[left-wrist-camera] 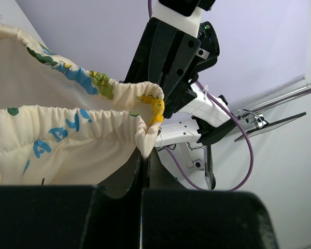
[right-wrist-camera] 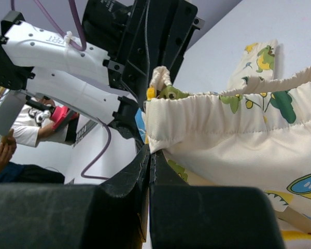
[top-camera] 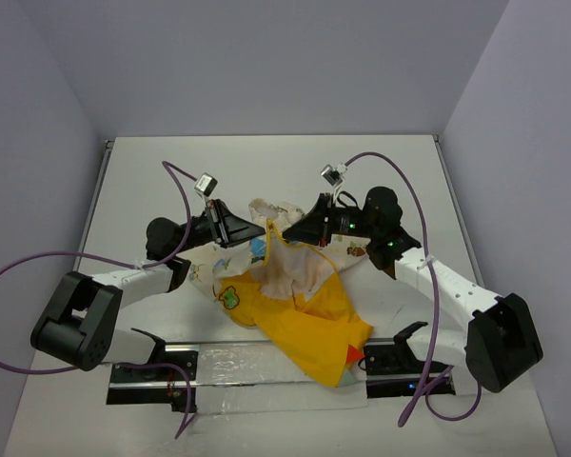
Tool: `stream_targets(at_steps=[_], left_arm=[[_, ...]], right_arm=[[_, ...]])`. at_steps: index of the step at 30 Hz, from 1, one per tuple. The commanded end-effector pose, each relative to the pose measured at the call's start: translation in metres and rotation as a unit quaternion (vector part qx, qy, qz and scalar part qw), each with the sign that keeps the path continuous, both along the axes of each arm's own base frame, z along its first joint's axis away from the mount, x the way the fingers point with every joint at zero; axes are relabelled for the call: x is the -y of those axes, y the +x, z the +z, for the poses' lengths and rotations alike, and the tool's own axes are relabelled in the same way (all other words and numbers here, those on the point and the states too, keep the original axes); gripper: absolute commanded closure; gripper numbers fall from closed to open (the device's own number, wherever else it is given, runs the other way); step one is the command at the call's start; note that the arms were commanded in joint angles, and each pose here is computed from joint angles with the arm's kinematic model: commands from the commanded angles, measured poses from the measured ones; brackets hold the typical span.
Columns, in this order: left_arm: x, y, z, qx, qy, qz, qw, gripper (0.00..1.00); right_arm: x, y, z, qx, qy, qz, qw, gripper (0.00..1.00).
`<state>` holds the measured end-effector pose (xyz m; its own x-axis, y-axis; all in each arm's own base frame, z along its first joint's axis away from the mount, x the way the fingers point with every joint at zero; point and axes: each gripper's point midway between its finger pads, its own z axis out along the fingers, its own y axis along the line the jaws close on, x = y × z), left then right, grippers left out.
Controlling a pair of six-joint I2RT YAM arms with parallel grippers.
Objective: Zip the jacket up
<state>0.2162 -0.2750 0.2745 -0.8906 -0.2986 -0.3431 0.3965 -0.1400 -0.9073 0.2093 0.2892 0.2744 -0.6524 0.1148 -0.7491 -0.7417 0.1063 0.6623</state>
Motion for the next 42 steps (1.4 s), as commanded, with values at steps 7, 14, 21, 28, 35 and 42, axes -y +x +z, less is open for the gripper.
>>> stream_targets(at_steps=[7, 14, 21, 28, 35, 42], left_arm=[[-0.02, -0.055, 0.077, 0.277, -0.126, -0.001, 0.953, 1.0], [-0.02, -0.056, 0.079, 0.278, -0.128, -0.004, 0.952, 1.0], [-0.02, -0.061, 0.079, 0.278, -0.128, -0.011, 0.952, 1.0], [-0.019, -0.065, 0.081, 0.272, -0.129, -0.024, 0.953, 1.0], [-0.016, -0.069, 0.084, 0.274, -0.134, -0.033, 0.952, 1.0], [-0.013, -0.071, 0.087, 0.278, -0.136, -0.044, 0.95, 1.0]], right_arm=[[-0.012, 0.001, 0.033, 0.03, 0.054, -0.022, 0.998, 1.0], [-0.013, 0.004, 0.035, 0.03, 0.065, -0.039, 0.997, 1.0], [-0.015, 0.01, 0.032, 0.035, 0.06, -0.045, 0.997, 1.0], [-0.016, 0.012, 0.025, 0.047, 0.048, -0.044, 0.997, 1.0], [-0.017, 0.011, 0.025, 0.058, 0.043, -0.039, 0.997, 1.0], [-0.017, 0.017, 0.021, 0.066, 0.025, -0.044, 0.997, 1.0]])
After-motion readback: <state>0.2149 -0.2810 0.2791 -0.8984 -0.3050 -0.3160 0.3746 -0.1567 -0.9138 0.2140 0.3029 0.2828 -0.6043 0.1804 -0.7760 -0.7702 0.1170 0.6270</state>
